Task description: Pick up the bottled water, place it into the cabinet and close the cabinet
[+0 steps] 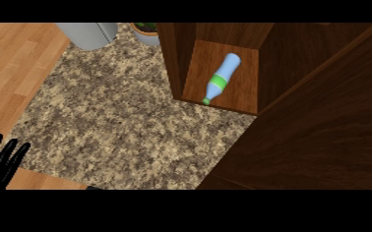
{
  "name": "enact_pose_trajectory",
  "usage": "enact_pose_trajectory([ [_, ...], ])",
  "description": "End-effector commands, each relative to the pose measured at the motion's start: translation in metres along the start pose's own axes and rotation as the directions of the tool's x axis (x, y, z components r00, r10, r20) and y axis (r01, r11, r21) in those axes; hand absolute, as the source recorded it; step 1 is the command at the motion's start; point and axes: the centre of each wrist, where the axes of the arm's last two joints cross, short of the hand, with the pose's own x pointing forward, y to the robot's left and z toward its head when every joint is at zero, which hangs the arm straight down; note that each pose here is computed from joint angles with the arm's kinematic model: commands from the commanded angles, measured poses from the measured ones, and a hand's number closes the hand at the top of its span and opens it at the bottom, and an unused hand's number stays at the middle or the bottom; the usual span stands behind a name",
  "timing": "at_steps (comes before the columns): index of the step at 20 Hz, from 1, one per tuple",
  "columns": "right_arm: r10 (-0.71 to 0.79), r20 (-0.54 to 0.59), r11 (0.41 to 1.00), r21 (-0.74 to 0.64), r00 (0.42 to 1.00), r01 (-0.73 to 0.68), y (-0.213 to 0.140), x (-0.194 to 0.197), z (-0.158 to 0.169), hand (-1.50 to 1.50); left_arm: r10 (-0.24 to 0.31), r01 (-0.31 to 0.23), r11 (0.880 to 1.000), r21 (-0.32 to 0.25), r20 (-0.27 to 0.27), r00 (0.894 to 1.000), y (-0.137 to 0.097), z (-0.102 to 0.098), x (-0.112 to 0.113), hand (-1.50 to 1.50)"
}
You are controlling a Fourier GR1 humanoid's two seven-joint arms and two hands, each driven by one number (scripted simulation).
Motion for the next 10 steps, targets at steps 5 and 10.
enact_pose_trajectory([
  [5, -0.159, -0.08, 0.974, -0.176, 0.984, 0.143, -0.044, -0.035, -0.054, 1.5, 0.026, -0.026, 1.0, 0.006, 0.015, 1.0, 0.006, 0.002, 0.005, -1.5],
  [10, -0.124, -0.077, 0.934, -0.345, 0.989, 0.091, -0.085, -0.037, -0.089, 1.5, 0.008, -0.008, 0.999, 0.04, 0.013, 1.0, 0.019, 0.01, 0.01, -1.5],
])
